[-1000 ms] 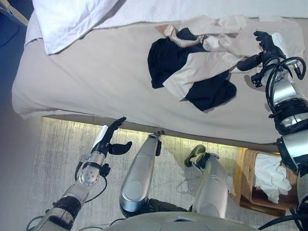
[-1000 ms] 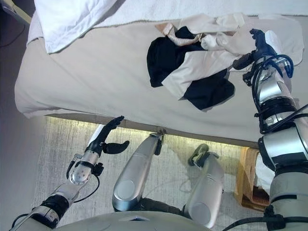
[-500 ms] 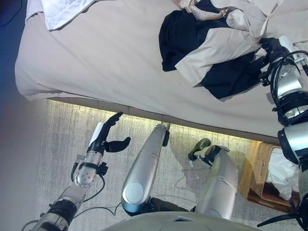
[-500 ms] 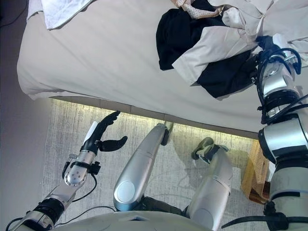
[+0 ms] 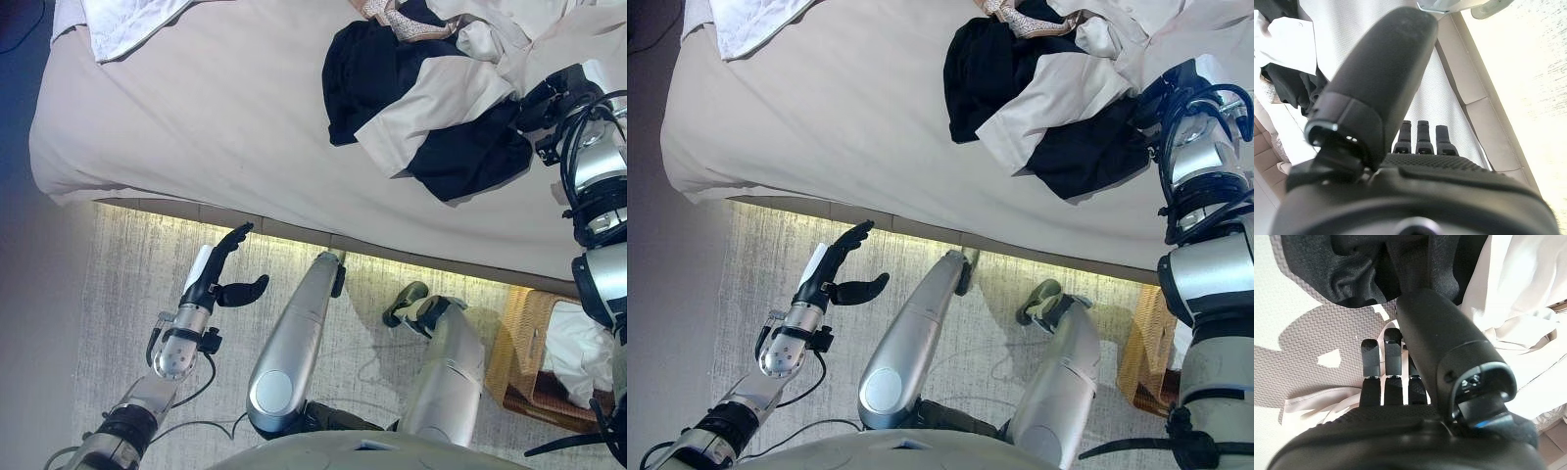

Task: Pick up the clothes from the bed and place them into the basket

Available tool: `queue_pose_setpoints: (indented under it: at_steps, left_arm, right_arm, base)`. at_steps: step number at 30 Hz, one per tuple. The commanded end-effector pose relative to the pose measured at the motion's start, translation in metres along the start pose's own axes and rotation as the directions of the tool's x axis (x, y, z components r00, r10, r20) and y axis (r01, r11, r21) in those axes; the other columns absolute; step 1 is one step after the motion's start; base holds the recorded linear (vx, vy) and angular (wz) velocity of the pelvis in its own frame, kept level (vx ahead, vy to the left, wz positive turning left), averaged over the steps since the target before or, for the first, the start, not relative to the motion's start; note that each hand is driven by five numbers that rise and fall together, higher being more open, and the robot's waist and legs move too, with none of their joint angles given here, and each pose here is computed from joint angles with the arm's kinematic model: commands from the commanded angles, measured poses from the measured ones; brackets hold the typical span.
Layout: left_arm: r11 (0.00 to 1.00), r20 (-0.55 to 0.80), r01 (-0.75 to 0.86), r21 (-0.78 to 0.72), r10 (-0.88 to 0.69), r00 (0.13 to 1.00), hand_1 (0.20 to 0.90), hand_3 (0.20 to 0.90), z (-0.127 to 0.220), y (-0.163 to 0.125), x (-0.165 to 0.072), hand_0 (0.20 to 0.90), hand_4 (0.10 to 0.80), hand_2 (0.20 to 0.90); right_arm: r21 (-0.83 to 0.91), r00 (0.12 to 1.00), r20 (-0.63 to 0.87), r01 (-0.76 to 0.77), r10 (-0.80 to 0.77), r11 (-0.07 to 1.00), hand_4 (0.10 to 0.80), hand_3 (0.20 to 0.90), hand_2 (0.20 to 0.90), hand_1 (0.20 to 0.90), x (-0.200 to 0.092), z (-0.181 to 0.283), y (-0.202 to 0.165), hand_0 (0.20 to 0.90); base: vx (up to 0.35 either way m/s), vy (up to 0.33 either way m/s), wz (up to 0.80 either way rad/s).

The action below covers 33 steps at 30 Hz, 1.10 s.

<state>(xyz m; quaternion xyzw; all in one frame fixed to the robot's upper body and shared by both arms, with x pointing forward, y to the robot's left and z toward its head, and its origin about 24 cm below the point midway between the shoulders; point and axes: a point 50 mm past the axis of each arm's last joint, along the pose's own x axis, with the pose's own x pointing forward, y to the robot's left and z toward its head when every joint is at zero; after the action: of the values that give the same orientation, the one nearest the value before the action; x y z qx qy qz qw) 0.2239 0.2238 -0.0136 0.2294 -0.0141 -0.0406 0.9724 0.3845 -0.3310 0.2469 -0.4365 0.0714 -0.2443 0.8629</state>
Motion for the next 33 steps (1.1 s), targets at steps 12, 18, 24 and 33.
queue_pose_setpoints:
  at_steps: [12,18,24,33]
  left_arm:
    - [0.998,0.074,-0.06,-0.007,0.06,0.995,0.9,0.9,0.005,0.024,-0.012,0.9,0.8,0.9]
    - [0.999,0.071,-0.05,0.003,0.049,0.996,0.9,0.9,0.006,0.023,-0.009,0.9,0.8,0.9]
    - [0.999,0.065,-0.03,0.014,0.029,0.997,0.9,0.9,0.004,0.02,-0.009,0.9,0.8,0.9]
    - [1.0,0.07,-0.025,0.007,0.024,0.997,0.9,0.9,0.005,0.016,-0.009,0.9,0.8,0.9]
  right_arm:
    - [-0.012,0.978,0.077,0.197,-0.195,0.98,0.1,0.2,0.3,0.3,0.0,0.007,-0.072,0.3]
    - [-0.033,0.986,0.059,0.16,-0.158,0.987,0.1,0.2,0.3,0.3,0.0,-0.005,-0.07,0.3]
    - [-0.039,0.981,0.057,0.186,-0.184,0.982,0.1,0.2,0.3,0.3,-0.001,-0.01,-0.075,0.3]
    - [-0.083,0.974,0.088,0.215,-0.207,0.973,0.8,0.9,0.9,0.9,-0.002,-0.006,-0.07,0.9]
  base:
    - [0.001,-0.001,-0.05]
    - [0.009,0.002,-0.02]
    - [0.012,0.013,-0.03]
    - [0.0,0.0,0.0]
